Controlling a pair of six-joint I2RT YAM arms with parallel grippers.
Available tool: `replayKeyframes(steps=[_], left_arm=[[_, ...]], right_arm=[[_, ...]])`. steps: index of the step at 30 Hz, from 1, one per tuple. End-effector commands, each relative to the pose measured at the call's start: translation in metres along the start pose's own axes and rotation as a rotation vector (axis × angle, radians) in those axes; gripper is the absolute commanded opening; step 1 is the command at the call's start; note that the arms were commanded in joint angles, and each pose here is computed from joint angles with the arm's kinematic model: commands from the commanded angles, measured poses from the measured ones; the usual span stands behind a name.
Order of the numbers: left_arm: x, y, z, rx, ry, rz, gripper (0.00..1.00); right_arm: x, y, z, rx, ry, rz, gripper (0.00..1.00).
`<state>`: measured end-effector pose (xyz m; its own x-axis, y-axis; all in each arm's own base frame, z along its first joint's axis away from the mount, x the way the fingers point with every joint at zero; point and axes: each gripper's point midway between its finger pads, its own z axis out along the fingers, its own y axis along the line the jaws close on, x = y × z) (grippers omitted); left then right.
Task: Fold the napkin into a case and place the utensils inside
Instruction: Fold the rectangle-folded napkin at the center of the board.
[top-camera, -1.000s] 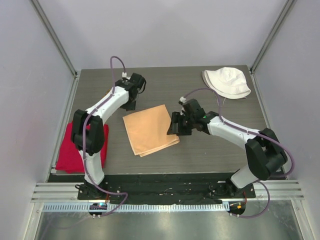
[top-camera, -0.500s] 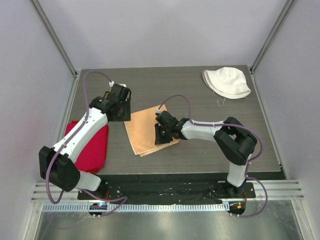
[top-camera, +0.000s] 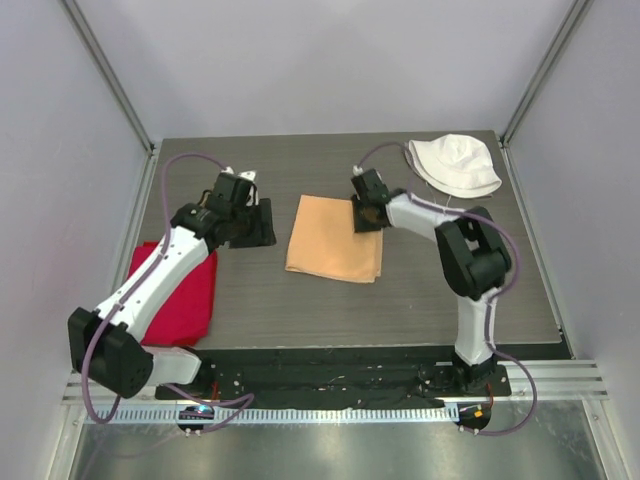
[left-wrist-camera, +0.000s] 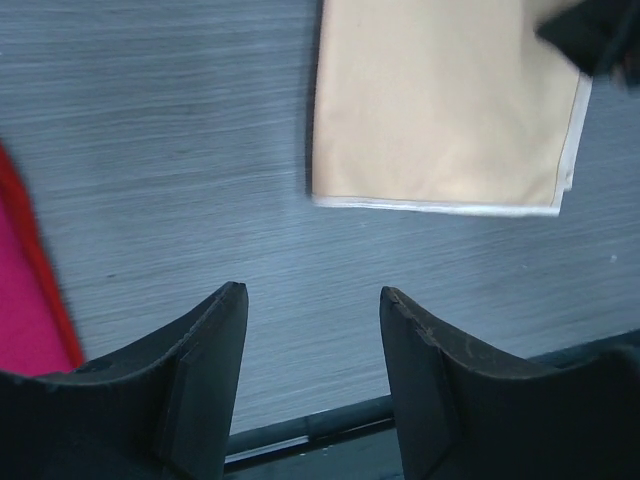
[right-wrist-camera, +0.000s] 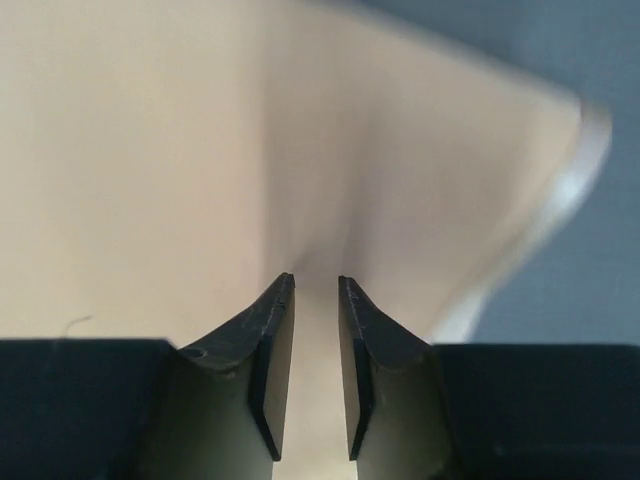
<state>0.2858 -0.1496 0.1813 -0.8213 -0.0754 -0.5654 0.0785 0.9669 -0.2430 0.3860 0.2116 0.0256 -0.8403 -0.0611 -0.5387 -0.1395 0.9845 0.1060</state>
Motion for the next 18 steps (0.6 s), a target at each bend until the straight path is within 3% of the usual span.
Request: replayKeyframes(steps=[1,5,7,10,11,13,14,16,18], left_arm=[[-0.006,-0.039,0.020,0.172,0.044,-0.055,0.59],[0.002,-0.055,0.045,0.236,0.115,-0.115,0.60],[0.010,-0.063,0.061,0.277,0.149,-0.173,0.64],[0.018,-0.072,0.081,0.324,0.181,-0.252,0.67],[0.017,-0.074,0.087,0.334,0.175,-0.271,0.67],[0.021,-0.073,0.097,0.321,0.183,-0.316,0.67],[0.024,-0.070,0.102,0.316,0.175,-0.327,0.67],[0.024,-0.066,0.104,0.295,0.146,-0.353,0.68],[0.027,-0.062,0.107,0.290,0.127,-0.363,0.69]], right_arm=[[-0.079,0.028,-0.005,-0.010,-0.041,-0.162,0.34],[-0.097,0.026,-0.053,0.011,-0.075,-0.074,0.58],[-0.072,0.008,-0.060,0.072,-0.051,-0.017,0.66],[-0.034,-0.009,-0.076,0.057,-0.034,0.139,0.71],[0.002,-0.016,-0.069,0.053,0.029,0.212,0.72],[0.001,-0.009,-0.088,-0.068,-0.033,0.321,0.73],[0.028,-0.012,-0.084,-0.079,0.003,0.382,0.74],[0.028,0.001,-0.095,-0.184,-0.045,0.444,0.77],[0.055,-0.001,-0.088,-0.202,-0.012,0.503,0.77]])
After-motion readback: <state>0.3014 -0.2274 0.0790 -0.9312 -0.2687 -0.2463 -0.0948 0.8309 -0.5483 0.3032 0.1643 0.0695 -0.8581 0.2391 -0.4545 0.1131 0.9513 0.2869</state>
